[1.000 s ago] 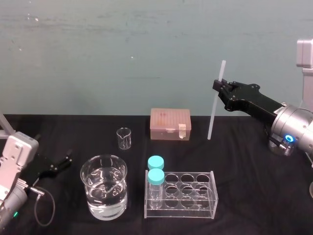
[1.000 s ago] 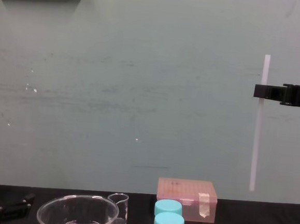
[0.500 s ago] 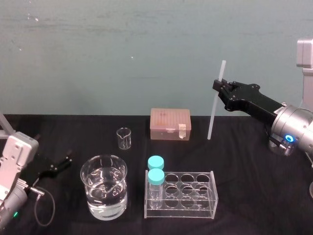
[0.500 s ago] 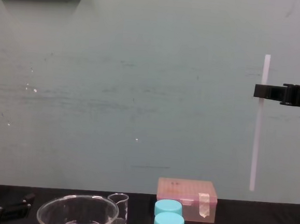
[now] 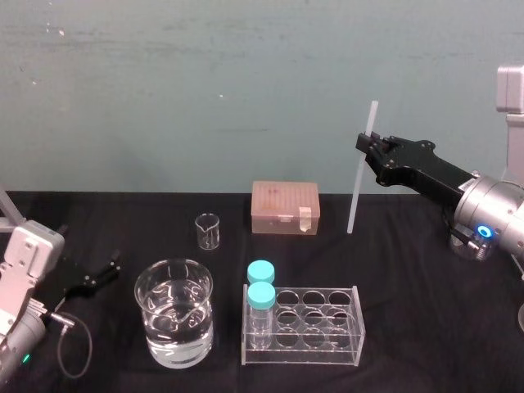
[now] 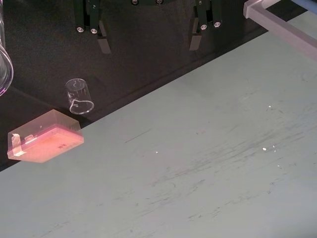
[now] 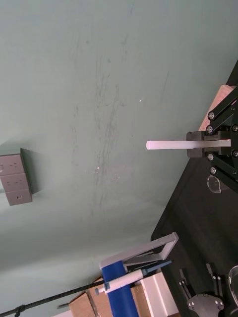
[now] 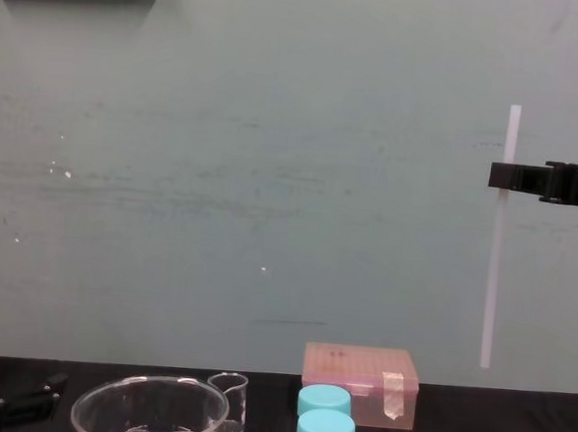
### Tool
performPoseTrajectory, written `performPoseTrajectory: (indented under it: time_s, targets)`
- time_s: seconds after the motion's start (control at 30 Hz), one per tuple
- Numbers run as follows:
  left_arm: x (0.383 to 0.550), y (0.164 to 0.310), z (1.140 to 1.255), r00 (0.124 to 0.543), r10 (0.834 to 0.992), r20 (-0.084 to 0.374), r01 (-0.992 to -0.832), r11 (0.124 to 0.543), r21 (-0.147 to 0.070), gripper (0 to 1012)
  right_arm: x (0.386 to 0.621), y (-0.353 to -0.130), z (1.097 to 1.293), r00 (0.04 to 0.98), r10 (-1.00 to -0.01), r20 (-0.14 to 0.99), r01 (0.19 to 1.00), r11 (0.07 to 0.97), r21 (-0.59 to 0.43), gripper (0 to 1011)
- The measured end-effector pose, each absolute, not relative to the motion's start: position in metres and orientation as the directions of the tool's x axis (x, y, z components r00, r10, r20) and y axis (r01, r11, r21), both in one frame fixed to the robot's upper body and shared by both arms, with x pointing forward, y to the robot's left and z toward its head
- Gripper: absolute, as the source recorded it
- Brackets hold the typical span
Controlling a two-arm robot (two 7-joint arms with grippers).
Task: Pick up the stirring rod with one hand, then place it down.
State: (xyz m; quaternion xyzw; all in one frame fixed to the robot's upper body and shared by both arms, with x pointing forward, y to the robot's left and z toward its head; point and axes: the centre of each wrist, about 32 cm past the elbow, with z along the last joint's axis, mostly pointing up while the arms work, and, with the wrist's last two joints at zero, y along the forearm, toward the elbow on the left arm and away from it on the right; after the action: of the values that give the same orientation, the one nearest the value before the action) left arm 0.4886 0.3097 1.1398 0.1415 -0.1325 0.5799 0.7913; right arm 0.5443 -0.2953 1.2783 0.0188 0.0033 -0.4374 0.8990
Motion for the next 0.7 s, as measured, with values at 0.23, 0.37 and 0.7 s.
performPoseTrajectory:
  time_s: [0.23, 0.37, 0.7]
  targets:
    - [0.4886, 0.3097, 1.1398, 0.292, 0.88, 0.374, -0.955, 0.287, 0.07, 1005, 0.5443, -0.2953, 1.2784, 0.617, -0.786, -0.022, 0.787, 0.617, 0.031, 68]
    - [0.4886, 0.3097, 1.1398, 0.292, 0.88, 0.374, -0.955, 0.287, 0.07, 1005, 0.5442, -0.2953, 1.2783, 0.617, -0.786, -0.022, 0.787, 0.617, 0.031, 68]
    - [0.4886, 0.3096, 1.1398, 0.292, 0.88, 0.374, -0.955, 0.287, 0.07, 1005, 0.5443, -0.2953, 1.2783, 0.617, -0.786, -0.022, 0.787, 0.617, 0.031, 68]
